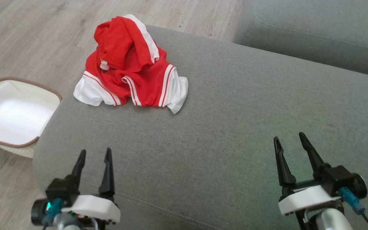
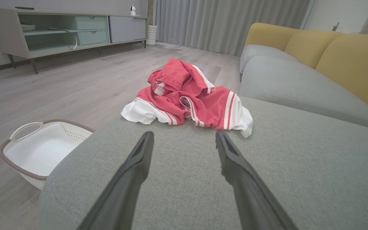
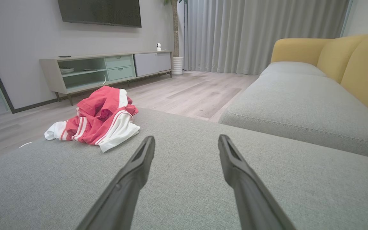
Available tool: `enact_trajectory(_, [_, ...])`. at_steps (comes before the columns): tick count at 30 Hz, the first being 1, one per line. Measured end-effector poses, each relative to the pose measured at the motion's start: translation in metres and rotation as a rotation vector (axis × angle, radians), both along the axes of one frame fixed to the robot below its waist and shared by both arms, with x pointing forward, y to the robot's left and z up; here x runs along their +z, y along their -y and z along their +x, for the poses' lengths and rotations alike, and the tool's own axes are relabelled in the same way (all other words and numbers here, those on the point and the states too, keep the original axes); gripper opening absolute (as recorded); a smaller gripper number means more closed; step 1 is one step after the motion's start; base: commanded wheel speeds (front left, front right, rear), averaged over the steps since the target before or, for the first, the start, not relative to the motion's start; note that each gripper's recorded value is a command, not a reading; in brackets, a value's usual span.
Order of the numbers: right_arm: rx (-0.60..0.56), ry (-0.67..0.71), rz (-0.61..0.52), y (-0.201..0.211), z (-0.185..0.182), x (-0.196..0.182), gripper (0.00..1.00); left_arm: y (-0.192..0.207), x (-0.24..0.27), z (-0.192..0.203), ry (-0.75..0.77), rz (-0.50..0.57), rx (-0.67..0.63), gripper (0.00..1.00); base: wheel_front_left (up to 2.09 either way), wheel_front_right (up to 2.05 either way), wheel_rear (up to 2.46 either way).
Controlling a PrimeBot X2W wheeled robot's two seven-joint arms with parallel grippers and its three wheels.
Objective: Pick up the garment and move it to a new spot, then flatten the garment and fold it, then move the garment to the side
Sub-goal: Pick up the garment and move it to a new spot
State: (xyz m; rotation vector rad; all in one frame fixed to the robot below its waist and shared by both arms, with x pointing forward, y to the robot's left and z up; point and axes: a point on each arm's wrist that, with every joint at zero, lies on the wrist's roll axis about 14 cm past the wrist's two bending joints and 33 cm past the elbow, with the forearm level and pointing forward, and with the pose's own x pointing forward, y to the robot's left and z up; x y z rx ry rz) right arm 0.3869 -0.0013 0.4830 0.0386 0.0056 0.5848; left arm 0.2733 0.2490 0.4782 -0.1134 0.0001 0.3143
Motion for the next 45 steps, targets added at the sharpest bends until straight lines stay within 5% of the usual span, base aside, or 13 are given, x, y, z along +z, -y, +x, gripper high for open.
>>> enact_trajectory(9, [-0.023,0.019,0.006,0.006,0.009,0.004,1.0,-0.026,0.027,0.019,0.064,0.055,0.03,1.0,0.0,0.0,0.0])
enact_trajectory(17, [-0.055,0.034,-0.005,0.016,0.023,0.002,1.0,-0.051,0.127,0.098,0.274,0.266,-0.07,1.0,0.0,0.0,0.0])
enact_trajectory(25, [-0.092,0.046,-0.026,0.028,0.044,-0.006,1.0,-0.045,0.148,0.195,0.189,0.225,-0.196,1.0,0.0,0.0,0.0])
enact_trajectory(32, [-0.128,0.04,-0.052,0.042,0.065,-0.021,1.0,-0.023,0.054,0.248,-0.115,0.148,-0.292,1.0,0.0,0.0,0.0])
enact_trajectory(40, [-0.204,0.007,-0.093,0.071,0.078,-0.044,1.0,0.037,-0.058,0.251,-0.434,-0.014,-0.47,1.0,0.0,0.0,0.0])
enact_trajectory(45, [-0.217,0.004,-0.103,0.076,0.085,-0.05,1.0,0.032,-0.093,0.244,-0.562,-0.031,-0.488,1.0,0.0,0.0,0.0])
